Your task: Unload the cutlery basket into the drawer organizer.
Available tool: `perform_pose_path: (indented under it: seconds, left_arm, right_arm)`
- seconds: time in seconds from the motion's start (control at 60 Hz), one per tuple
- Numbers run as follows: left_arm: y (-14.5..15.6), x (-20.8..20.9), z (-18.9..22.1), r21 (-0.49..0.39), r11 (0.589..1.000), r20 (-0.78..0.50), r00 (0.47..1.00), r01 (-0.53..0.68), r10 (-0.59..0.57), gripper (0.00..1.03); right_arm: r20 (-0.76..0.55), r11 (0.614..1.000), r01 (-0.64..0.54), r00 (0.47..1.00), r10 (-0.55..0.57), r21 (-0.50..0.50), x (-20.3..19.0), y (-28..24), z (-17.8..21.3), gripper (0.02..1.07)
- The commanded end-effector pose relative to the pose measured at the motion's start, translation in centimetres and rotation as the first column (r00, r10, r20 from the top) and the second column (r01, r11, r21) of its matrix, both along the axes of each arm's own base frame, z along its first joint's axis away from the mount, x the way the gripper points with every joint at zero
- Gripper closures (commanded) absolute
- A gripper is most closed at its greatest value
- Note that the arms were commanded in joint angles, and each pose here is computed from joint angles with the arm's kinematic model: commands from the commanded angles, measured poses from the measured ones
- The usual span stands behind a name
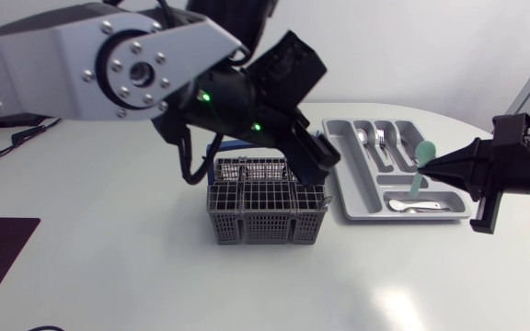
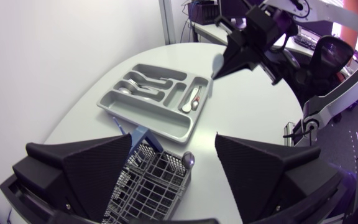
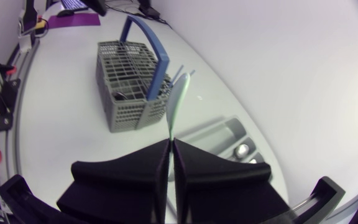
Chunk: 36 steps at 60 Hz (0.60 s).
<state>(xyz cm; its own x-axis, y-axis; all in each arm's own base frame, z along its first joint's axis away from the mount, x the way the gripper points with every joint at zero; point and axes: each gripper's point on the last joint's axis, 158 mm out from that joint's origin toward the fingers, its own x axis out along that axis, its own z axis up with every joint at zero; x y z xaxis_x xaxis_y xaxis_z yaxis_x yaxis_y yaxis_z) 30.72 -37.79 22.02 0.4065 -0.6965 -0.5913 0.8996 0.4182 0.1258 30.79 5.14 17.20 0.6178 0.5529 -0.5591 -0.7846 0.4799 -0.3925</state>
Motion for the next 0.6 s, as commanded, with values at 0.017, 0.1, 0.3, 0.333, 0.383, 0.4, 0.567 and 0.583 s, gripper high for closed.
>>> perform_pose_path:
  seconds: [0.017, 0.1, 0.3, 0.333, 0.383, 0.4, 0.567, 0.583]
  left_arm:
    - [-0.7, -0.6, -4.4, 0.102, 0.995, -0.046, 0.999, -0.001, 0.006, 0.09]
    - [-1.1, -0.7, -6.1, 0.159, 0.987, -0.043, 0.999, -0.016, 0.023, 0.09]
    - [-1.5, -0.8, -7.9, 0.231, 0.972, -0.042, 0.998, -0.039, 0.05, 0.09]
    - [-1.5, -0.7, -8.2, 0.244, 0.969, -0.042, 0.997, -0.048, 0.06, 0.09]
    - [-1.4, -0.6, -8.4, 0.253, 0.966, -0.043, 0.996, -0.06, 0.073, 0.09]
    - [-1.6, -0.7, -8.4, 0.253, 0.966, -0.043, 0.996, -0.059, 0.072, 0.09]
    - [-1.7, -0.5, -9.5, 0.292, 0.952, -0.047, 0.993, -0.092, 0.11, 0.09]
    - [-1.8, -0.5, -9.6, 0.296, 0.951, -0.05, 0.993, -0.091, 0.11, 0.09]
  right_arm:
    - [0.0, 0.997, 0.043, 0.999, -0.043, -0.071, 0.7, -2.4, -3.0, 1.01]
    - [0.006, 0.988, 0.081, 0.997, -0.081, -0.129, 1.7, -4.4, -5.0, 1.01]
    - [0.046, 0.955, 0.141, 0.99, -0.133, -0.262, 3.7, -7.7, -8.3, 1.01]
    - [0.043, 0.951, 0.144, 0.99, -0.138, -0.274, 4.0, -8.1, -8.5, 1.01]
    - [0.045, 0.935, 0.15, 0.989, -0.143, -0.323, 4.4, -8.9, -9.3, 1.01]
    - [0.051, 0.929, 0.155, 0.988, -0.146, -0.336, 4.5, -9.1, -9.5, 1.01]
    - [0.079, 0.879, 0.159, 0.987, -0.138, -0.449, 5.6, -10.0, -11.3, 1.01]
    - [0.078, 0.876, 0.158, 0.987, -0.138, -0.456, 5.7, -10.1, -11.5, 1.01]
